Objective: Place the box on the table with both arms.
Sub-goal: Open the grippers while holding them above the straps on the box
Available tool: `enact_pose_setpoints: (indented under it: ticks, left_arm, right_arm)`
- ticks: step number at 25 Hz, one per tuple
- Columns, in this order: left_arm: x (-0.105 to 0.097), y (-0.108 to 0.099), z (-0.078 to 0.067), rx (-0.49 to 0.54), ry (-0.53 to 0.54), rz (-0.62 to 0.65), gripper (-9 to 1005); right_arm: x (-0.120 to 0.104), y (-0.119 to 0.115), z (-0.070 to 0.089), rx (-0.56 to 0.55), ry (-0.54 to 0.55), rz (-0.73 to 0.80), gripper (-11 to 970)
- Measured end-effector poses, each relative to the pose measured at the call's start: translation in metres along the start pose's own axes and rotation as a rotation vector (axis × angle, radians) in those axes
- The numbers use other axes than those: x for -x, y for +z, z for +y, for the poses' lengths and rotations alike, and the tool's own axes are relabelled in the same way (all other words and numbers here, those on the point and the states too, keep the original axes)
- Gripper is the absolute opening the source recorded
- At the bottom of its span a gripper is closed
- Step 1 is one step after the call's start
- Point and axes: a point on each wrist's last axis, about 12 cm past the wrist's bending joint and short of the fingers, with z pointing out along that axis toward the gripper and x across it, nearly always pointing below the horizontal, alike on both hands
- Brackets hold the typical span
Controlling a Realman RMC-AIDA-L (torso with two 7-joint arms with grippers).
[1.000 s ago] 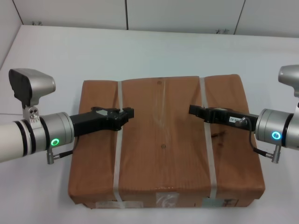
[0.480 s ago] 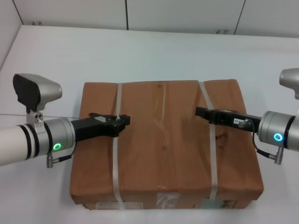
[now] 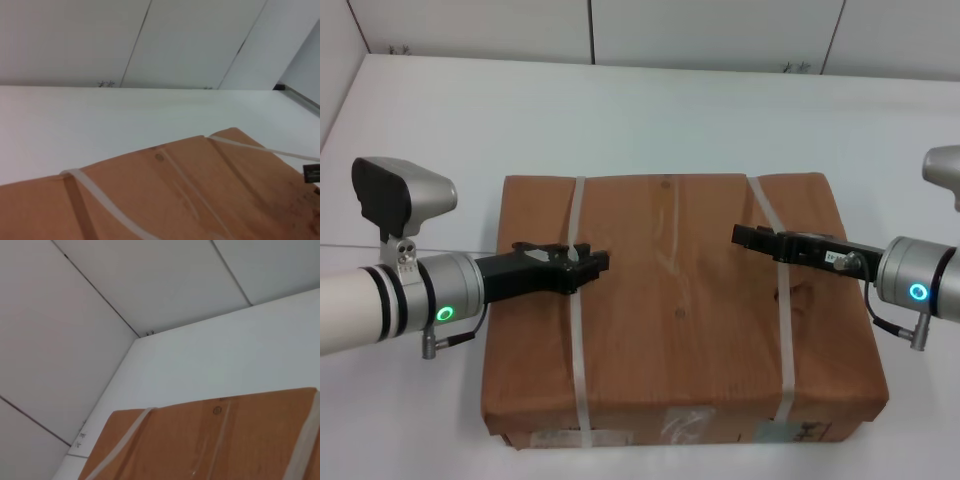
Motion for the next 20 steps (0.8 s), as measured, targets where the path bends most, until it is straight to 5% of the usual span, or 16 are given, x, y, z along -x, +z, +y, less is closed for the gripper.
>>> enact_pose_setpoints:
  ticks: [5, 12, 20]
  left_arm:
    - [0.0001, -0.0001, -0.0006, -0.005, 0.014, -0.002, 216]
    - [-0.0017, -0.0016, 0.0005, 0.002, 0.016, -0.002, 537]
    - [-0.0038, -0.0027, 0.0007, 0.000, 0.020, 0.006, 766]
  right_arm:
    - [-0.0011, -0.0002, -0.0006, -0.004, 0.017, -0.002, 463]
    - [-0.0041, -0.0026, -0.0031, -0.012, 0.043, -0.019, 750]
    - [-0.0053, -0.0063, -0.0065, -0.022, 0.058, -0.041, 847]
